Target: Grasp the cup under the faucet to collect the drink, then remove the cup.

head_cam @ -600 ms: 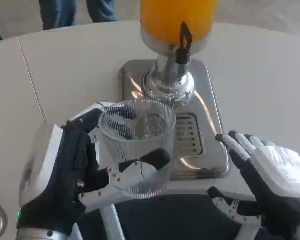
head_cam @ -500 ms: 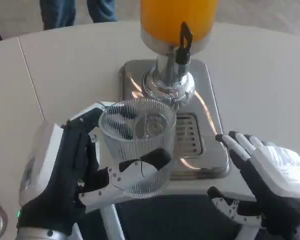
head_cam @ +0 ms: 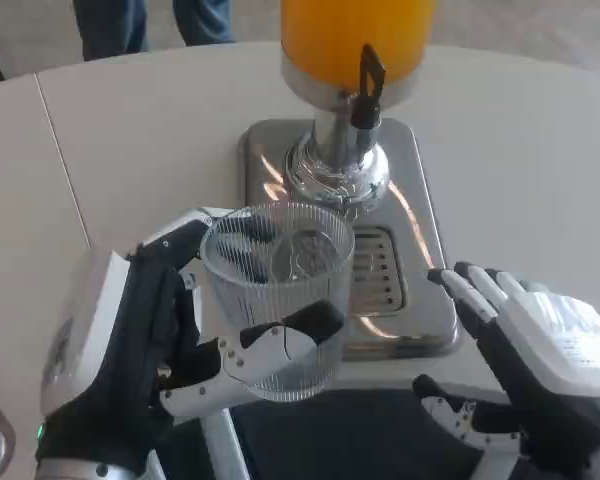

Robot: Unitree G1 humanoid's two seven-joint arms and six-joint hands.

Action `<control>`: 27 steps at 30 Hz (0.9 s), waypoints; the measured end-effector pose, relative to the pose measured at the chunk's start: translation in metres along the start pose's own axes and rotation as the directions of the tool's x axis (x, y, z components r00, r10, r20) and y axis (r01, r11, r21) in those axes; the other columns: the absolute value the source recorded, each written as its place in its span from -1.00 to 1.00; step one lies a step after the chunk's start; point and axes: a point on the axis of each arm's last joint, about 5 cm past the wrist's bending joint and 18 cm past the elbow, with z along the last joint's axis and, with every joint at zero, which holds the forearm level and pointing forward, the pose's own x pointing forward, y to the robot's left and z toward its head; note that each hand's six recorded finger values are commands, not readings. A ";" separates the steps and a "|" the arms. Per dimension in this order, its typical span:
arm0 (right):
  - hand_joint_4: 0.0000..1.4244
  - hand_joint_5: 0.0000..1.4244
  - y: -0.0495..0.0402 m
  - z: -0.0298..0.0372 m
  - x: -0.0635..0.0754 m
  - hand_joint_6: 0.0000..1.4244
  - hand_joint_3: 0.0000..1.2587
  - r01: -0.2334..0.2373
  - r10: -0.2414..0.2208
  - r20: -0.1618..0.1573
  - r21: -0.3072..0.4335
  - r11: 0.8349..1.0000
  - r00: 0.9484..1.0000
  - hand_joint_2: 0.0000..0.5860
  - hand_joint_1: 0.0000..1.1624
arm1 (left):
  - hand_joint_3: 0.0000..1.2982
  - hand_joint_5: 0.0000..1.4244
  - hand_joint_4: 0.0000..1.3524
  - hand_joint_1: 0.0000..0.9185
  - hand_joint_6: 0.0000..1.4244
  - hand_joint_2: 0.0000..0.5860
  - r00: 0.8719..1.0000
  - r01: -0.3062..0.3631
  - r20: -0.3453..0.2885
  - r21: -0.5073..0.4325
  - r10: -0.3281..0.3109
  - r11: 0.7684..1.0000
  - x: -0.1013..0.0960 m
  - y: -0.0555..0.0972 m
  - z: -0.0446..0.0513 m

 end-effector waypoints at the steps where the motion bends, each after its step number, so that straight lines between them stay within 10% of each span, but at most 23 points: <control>1: -1.00 -1.00 0.0001 0.0008 0.000 -1.00 -0.90 0.000 0.000 0.005 -0.001 1.000 1.000 0.43 0.00 | 0.54 0.99 0.85 0.04 1.00 -0.59 1.000 0.003 -0.003 0.002 -0.003 1.000 -0.001 0.000 -0.0005; 27: -1.00 -1.00 -0.0001 0.0071 -0.005 -1.00 -0.91 -0.016 0.016 0.044 0.012 1.000 0.999 0.43 0.00 | 0.54 0.97 0.84 0.02 1.00 -0.58 0.990 0.083 -0.123 0.071 -0.074 0.994 -0.015 -0.011 -0.0256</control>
